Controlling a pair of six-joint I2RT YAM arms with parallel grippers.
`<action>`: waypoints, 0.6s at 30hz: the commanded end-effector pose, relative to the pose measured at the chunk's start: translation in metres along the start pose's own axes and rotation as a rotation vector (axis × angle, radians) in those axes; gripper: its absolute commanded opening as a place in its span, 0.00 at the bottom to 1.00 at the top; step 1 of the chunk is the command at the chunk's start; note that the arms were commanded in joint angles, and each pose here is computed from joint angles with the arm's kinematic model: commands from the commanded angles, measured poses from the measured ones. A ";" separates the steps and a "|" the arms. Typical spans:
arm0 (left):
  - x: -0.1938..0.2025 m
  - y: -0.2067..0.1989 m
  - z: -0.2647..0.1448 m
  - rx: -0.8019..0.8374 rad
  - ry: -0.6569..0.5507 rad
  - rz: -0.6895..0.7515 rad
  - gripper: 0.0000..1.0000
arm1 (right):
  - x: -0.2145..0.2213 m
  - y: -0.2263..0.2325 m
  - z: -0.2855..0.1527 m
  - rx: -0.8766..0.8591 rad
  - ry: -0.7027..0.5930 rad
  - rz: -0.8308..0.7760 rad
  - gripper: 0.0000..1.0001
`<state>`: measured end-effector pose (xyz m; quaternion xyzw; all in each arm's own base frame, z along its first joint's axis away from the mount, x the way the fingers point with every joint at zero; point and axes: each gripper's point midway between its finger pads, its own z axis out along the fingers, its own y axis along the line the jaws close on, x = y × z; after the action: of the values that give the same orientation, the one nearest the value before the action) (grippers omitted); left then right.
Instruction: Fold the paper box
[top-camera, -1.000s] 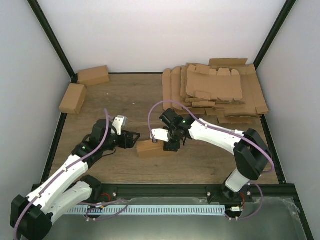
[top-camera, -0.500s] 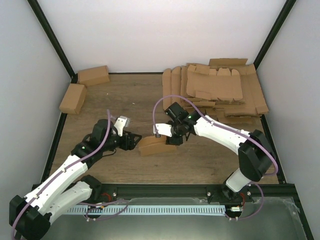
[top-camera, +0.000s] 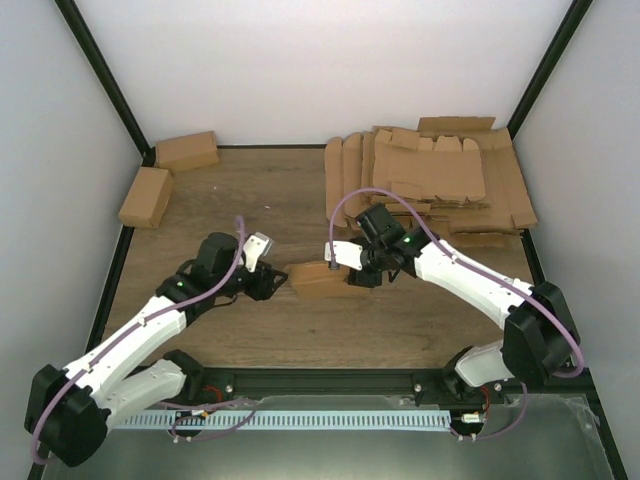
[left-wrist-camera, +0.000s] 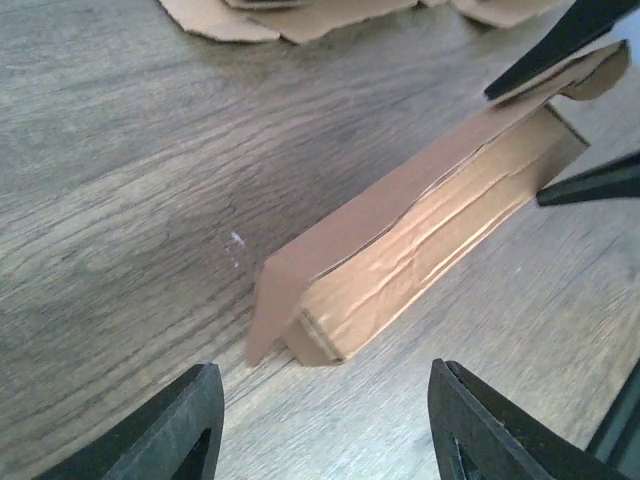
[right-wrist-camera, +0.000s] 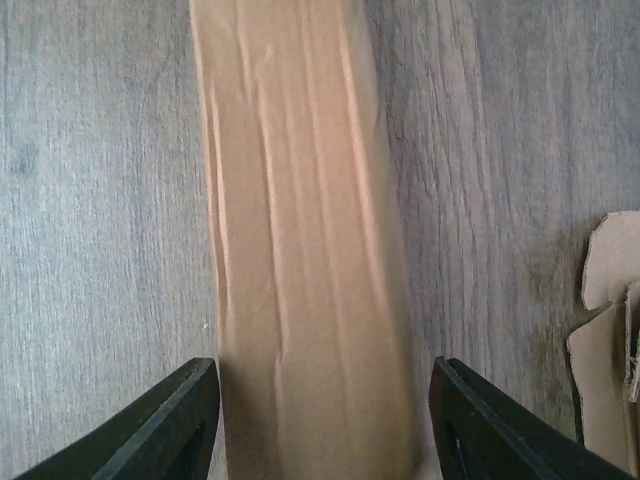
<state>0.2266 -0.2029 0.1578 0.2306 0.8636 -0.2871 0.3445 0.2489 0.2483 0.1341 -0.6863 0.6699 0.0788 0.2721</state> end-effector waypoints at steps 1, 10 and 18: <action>-0.017 0.003 0.003 -0.031 -0.024 0.144 0.58 | 0.000 -0.011 0.006 0.030 -0.008 0.027 0.60; -0.019 0.009 0.011 -0.054 -0.012 0.174 0.57 | 0.004 -0.012 0.015 0.013 0.013 0.084 0.63; -0.017 -0.010 0.028 0.027 0.014 0.203 0.48 | -0.007 -0.017 0.004 0.028 -0.022 0.118 0.78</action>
<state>0.2415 -0.2148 0.1441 0.3011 0.8536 -0.2465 0.3463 0.2556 0.2499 0.1139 -0.6580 0.7049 0.0875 0.2501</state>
